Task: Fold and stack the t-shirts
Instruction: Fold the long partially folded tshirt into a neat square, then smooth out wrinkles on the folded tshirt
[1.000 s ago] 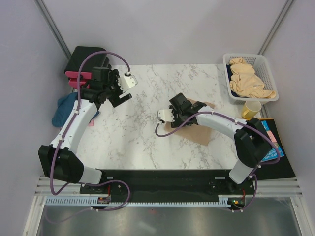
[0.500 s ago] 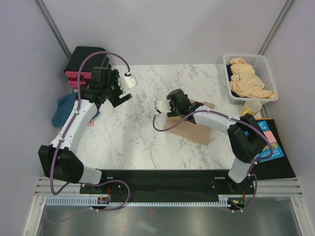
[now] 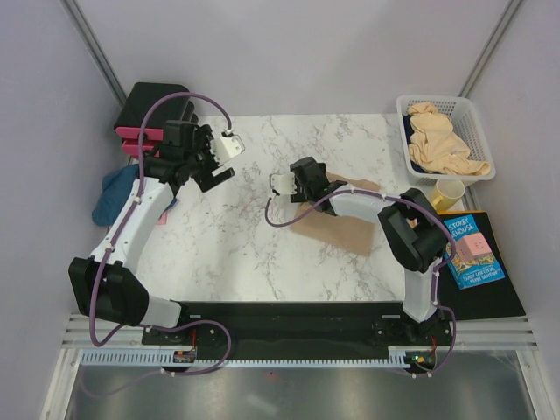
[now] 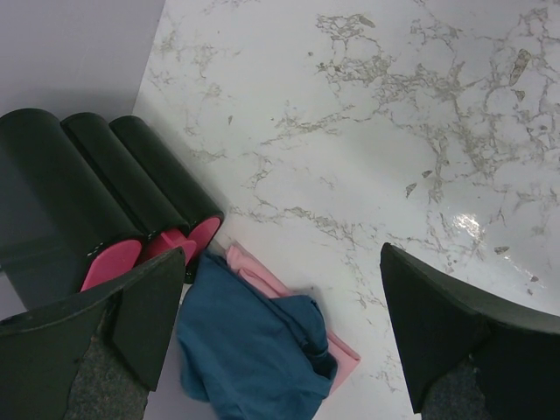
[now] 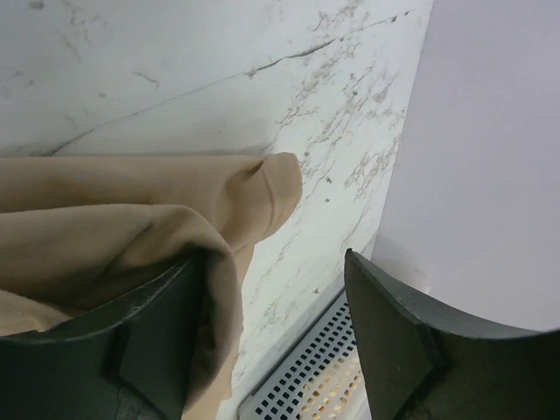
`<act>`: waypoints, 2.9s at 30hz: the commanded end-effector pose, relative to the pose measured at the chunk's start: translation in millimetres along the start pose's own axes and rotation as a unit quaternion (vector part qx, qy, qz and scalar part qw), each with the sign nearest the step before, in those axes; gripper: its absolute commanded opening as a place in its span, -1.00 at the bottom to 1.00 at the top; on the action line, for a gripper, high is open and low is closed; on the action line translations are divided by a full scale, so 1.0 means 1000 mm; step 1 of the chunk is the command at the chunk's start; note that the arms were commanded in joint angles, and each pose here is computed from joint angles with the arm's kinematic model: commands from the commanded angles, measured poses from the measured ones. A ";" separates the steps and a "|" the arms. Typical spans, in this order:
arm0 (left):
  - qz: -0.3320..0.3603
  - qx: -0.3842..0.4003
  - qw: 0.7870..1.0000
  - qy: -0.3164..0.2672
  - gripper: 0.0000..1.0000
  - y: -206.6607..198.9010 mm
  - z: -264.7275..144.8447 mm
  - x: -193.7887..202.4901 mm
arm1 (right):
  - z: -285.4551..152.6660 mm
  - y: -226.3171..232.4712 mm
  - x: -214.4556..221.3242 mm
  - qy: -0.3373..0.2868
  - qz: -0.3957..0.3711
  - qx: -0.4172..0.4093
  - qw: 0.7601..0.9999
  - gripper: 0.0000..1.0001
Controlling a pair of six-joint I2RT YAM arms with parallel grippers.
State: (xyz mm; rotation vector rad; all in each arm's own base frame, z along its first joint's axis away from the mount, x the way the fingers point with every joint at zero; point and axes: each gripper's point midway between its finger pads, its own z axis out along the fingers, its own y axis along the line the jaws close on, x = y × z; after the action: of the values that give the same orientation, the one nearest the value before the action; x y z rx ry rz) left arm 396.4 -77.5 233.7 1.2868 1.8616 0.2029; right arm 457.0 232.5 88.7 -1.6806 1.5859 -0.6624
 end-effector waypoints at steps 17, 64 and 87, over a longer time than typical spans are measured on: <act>-0.007 -0.013 0.999 -0.029 0.99 0.005 -0.010 -0.015 | -0.036 0.011 -0.052 -0.100 0.092 -0.170 0.976 0.63; -0.078 0.371 0.897 -0.228 -0.96 -0.144 0.068 -0.242 | -0.071 0.051 0.143 -0.011 0.503 -0.336 0.796 -1.00; -0.077 0.441 0.882 -0.144 -0.96 -0.233 0.131 -0.216 | -0.010 0.057 0.157 -0.016 0.572 -0.323 0.754 -1.00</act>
State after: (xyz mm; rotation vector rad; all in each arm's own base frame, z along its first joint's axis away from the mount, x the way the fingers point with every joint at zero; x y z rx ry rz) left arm 346.1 -409.2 185.9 1.5920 1.6944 -1.0525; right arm 419.2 74.1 32.6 -0.7314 2.5761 0.6217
